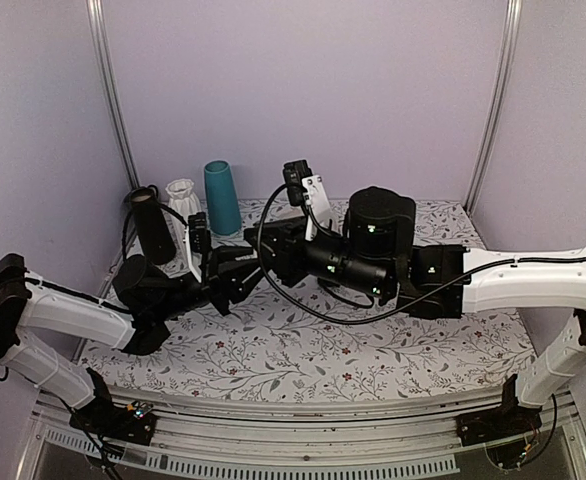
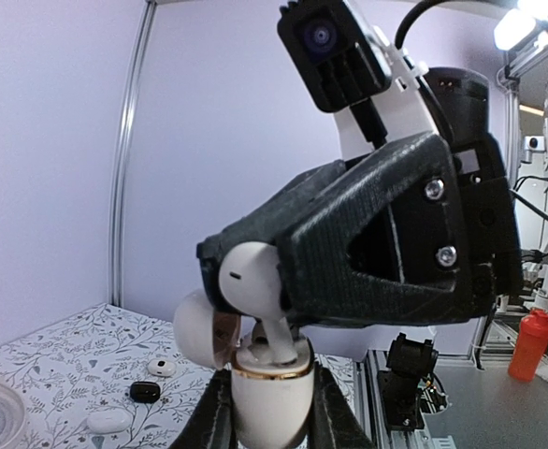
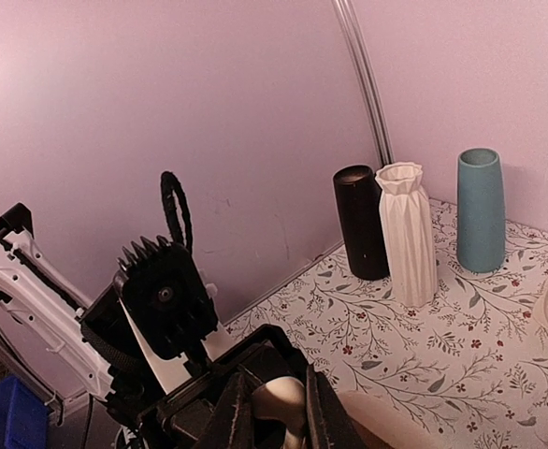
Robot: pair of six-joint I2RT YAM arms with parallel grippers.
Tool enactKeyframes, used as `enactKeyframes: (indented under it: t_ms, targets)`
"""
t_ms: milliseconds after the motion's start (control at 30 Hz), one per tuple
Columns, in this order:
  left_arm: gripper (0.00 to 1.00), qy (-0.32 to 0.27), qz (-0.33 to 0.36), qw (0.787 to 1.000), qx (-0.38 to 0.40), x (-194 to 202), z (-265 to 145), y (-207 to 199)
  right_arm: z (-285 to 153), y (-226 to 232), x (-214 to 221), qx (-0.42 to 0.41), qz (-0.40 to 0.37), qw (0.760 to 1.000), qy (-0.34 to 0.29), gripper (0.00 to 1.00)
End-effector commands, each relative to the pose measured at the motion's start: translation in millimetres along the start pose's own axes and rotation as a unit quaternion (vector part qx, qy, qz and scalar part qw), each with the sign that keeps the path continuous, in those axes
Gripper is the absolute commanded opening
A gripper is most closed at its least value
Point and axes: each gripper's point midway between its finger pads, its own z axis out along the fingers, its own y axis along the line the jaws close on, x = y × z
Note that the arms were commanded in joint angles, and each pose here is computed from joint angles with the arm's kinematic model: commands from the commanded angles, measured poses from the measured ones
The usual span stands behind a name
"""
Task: Insert the wireless bluetooth earbuds into the charging case
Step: Place the left earbud in the left side groove of the charging case.
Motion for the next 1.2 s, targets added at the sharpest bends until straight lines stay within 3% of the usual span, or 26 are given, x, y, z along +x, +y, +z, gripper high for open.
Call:
enactKeyframes:
  t_ms: [0, 1167]
  targets:
    - [0.0, -0.137, 0.066, 0.987, 0.056, -85.2, -5.6, -33.9, 4.4, -38.6, 86.2, 0.071, -0.033, 0.988, 0.13, 0.16]
    - [0.0, -0.133, 0.081, 0.984, 0.088, -96.3, -0.9, -53.2, 7.5, -58.0, 87.7, 0.121, -0.069, 0.983, 0.118, 0.15]
